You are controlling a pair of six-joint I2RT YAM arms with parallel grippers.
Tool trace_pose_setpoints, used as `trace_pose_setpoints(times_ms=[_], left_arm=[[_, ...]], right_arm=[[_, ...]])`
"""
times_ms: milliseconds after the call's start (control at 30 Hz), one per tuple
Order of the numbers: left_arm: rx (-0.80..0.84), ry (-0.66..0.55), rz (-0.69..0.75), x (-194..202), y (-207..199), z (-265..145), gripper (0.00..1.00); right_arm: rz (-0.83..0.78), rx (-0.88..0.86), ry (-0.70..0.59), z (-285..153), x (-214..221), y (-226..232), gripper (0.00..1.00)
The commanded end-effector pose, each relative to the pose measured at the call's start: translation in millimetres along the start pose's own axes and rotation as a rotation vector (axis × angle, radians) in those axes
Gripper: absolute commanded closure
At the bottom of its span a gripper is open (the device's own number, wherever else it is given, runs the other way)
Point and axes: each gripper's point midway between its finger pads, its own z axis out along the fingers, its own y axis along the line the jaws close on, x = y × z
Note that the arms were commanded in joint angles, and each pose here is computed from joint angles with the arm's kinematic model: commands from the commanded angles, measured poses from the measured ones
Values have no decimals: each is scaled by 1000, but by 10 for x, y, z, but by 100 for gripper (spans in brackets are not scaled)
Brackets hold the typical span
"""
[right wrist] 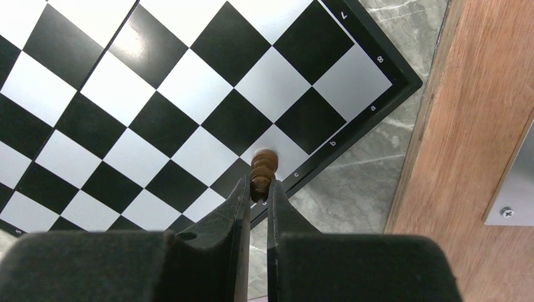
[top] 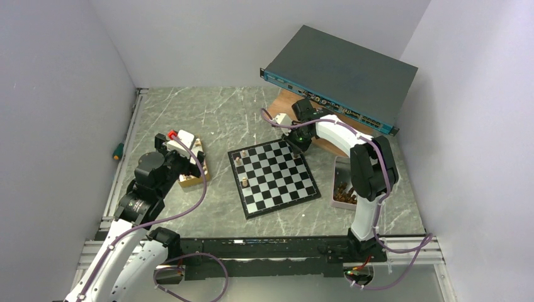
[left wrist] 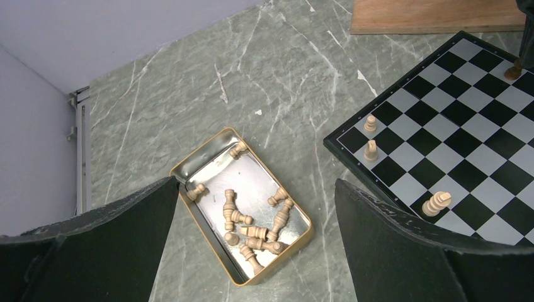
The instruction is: Set up the chess pieces on the board
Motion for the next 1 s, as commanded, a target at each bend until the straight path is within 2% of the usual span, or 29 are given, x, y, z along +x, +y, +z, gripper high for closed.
trace_pose_setpoints(times_ms=[0, 167, 967], left_arm=[[-22, -40, -1, -138, 59, -12, 0], [-22, -40, -1, -135, 58, -11, 0], [-23, -38, 0, -130, 61, -8, 0]], right_arm=[[8, 29, -12, -23, -87, -78, 88], [9, 27, -11, -12, -81, -75, 85], [28, 54, -41, -19, -134, -112, 87]])
